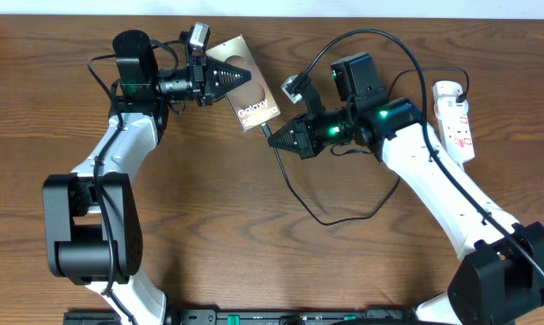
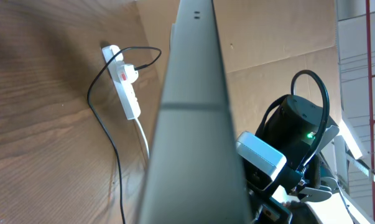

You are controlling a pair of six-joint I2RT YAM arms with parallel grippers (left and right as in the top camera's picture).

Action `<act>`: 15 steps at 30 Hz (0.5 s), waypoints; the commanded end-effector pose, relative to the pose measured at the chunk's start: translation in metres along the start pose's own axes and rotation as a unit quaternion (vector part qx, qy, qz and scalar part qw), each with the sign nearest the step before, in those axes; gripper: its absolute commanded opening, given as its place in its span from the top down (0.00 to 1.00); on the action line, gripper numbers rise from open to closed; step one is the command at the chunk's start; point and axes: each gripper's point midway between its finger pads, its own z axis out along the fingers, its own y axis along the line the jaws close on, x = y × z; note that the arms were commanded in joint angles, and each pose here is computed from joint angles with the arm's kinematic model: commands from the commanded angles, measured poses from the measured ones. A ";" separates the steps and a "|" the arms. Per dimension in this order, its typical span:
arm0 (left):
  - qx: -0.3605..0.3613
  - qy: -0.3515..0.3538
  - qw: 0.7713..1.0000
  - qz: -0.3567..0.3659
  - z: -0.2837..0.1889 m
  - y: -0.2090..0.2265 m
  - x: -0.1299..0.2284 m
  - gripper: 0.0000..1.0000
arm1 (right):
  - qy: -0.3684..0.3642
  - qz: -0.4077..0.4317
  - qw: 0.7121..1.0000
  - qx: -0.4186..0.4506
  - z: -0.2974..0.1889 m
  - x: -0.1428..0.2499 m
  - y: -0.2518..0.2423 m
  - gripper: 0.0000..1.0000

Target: Plug charger to phone and switch on socket

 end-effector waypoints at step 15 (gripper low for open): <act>0.023 0.044 0.999 0.006 0.006 -0.009 0.014 0.93 | -0.020 -0.017 1.000 0.001 -0.004 -0.013 0.002 0.82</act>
